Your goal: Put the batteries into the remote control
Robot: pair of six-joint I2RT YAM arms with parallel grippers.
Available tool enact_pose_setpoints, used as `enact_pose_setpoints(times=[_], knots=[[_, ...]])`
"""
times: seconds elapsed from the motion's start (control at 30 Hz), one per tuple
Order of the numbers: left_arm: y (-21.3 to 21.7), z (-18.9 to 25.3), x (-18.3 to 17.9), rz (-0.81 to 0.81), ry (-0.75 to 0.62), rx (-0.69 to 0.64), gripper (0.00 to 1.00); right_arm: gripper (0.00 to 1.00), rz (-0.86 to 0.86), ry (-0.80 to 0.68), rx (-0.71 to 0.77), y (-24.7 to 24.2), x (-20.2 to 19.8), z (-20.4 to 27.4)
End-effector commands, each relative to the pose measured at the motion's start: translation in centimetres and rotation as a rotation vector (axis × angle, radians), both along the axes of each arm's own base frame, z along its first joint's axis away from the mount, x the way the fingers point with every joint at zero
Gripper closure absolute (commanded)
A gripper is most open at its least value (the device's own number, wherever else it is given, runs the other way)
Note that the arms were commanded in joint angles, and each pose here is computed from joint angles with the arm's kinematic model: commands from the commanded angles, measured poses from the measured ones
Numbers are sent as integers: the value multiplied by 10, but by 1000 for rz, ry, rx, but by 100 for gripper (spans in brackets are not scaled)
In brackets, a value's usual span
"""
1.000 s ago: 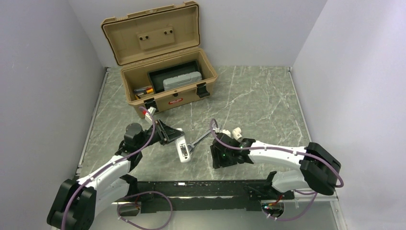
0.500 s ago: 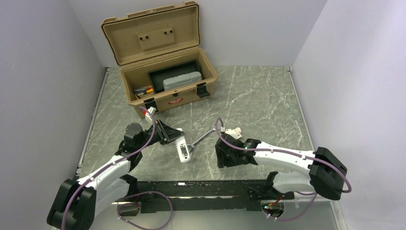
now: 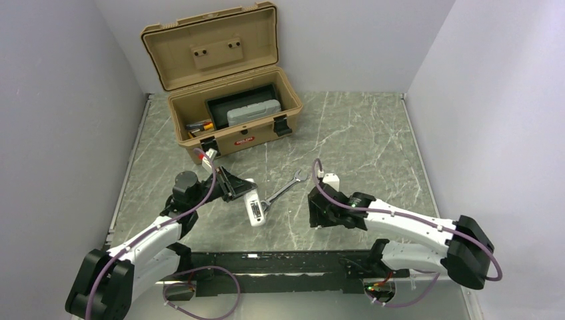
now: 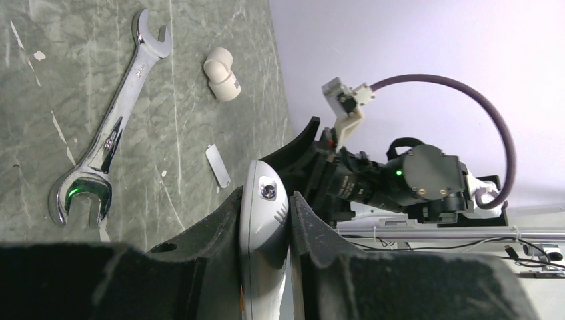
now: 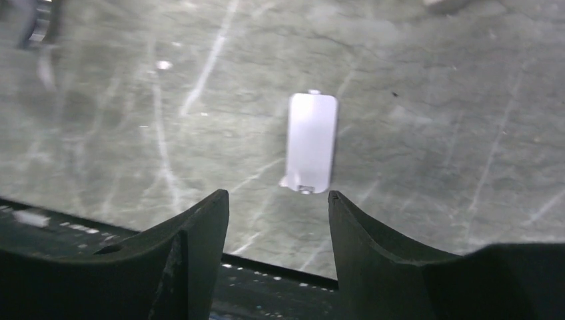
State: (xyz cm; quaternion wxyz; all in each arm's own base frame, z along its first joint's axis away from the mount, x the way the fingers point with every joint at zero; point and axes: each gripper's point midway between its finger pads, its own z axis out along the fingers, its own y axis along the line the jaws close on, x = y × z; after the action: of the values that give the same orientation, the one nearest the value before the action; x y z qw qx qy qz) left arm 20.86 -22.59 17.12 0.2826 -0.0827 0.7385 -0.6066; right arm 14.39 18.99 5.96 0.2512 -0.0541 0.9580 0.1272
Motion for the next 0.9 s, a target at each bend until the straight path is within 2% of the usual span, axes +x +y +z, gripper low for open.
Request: enact_pose_setpoints(times=[0.0,0.13,0.33,0.87], knots=[[-1,12,1,-12,-64,-17,100,40,-56,43,-127,-20,-2,-14],[-1,14,1,-14,-67,-22,100,36,-63,68,-157,-22,-4,-25],[-1,13,2,-12,-65,-13,100,36,-53,60,-134,-14,2,-31],[-1,13,3,-10,-66,-17,100,52,-44,108,-181,-19,0,-55]])
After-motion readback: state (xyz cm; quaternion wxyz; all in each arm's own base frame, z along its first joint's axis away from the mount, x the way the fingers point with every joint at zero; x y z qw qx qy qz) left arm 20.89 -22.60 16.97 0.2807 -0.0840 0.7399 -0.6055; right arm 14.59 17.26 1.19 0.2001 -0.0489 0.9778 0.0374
